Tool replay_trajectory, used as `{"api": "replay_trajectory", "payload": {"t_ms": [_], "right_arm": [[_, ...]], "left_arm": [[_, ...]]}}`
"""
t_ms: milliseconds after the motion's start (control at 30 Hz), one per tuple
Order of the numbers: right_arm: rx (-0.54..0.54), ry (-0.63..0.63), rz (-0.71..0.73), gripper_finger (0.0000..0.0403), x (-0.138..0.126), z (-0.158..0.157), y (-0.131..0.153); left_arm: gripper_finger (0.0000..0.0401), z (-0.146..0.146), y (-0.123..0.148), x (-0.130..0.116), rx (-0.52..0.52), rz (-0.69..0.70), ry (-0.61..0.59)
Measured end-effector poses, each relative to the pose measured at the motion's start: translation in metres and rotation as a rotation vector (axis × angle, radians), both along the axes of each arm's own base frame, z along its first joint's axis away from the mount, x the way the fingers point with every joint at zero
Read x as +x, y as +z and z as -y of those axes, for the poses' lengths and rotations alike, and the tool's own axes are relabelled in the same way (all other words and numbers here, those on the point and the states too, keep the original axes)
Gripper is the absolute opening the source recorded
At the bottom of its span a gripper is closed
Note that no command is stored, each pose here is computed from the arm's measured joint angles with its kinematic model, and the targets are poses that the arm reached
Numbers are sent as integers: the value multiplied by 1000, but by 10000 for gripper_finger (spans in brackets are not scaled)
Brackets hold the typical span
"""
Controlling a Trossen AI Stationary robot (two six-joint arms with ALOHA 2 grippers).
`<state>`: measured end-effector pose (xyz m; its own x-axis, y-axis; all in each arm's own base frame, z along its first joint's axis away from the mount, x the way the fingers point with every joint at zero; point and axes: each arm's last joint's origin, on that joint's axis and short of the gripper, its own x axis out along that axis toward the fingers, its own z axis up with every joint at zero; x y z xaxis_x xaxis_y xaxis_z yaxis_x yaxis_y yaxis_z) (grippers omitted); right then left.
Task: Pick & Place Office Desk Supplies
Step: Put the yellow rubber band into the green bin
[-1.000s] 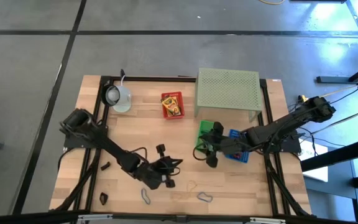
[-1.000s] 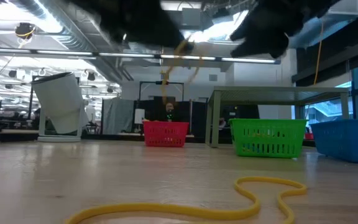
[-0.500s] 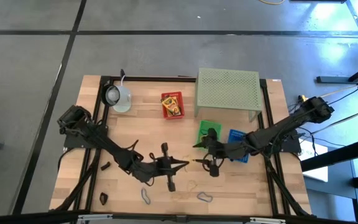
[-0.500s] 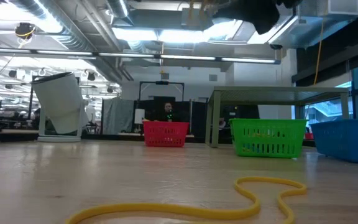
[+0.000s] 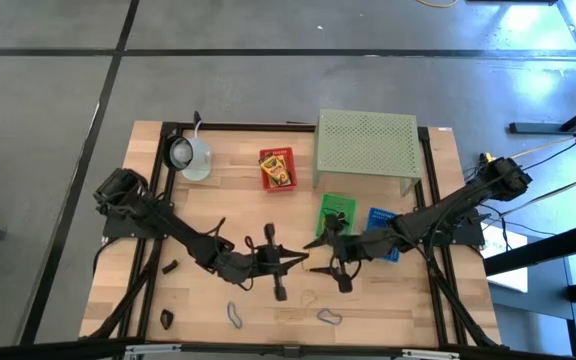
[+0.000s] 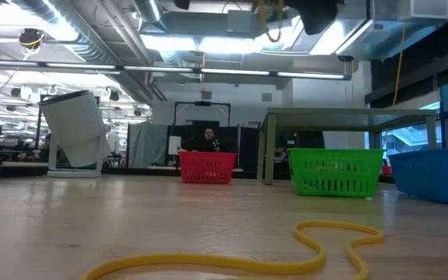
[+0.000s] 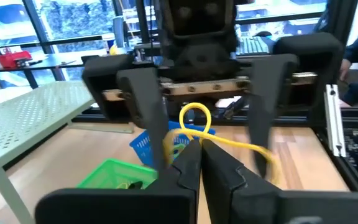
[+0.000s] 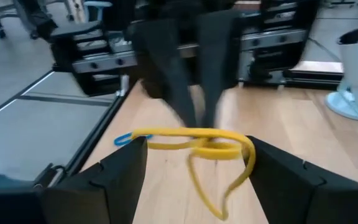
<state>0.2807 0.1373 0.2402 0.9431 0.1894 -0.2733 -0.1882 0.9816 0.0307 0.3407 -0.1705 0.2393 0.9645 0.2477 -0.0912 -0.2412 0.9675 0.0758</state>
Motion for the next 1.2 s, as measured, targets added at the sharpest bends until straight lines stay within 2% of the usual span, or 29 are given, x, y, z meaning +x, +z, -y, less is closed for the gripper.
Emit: {"api": "replay_trajectory", "payload": {"t_ms": [433, 600, 800, 1133, 1200], "right_arm": [[-1, -7, 0, 265, 0, 0, 0], [14, -11, -3, 245, 0, 0, 0], [46, -16, -9, 186, 0, 0, 0], [86, -22, -20, 28, 0, 1, 0], [85, -23, -20, 8, 0, 1, 0]], "left_arm": [[7, -16, 1, 8, -3, 4, 42], [7, -16, 1, 8, 26, -1, 38], [8, -15, 3, 8, 30, 17, 37], [8, -16, 4, 9, 44, 24, 42], [8, -16, 4, 9, 44, 23, 39]]}}
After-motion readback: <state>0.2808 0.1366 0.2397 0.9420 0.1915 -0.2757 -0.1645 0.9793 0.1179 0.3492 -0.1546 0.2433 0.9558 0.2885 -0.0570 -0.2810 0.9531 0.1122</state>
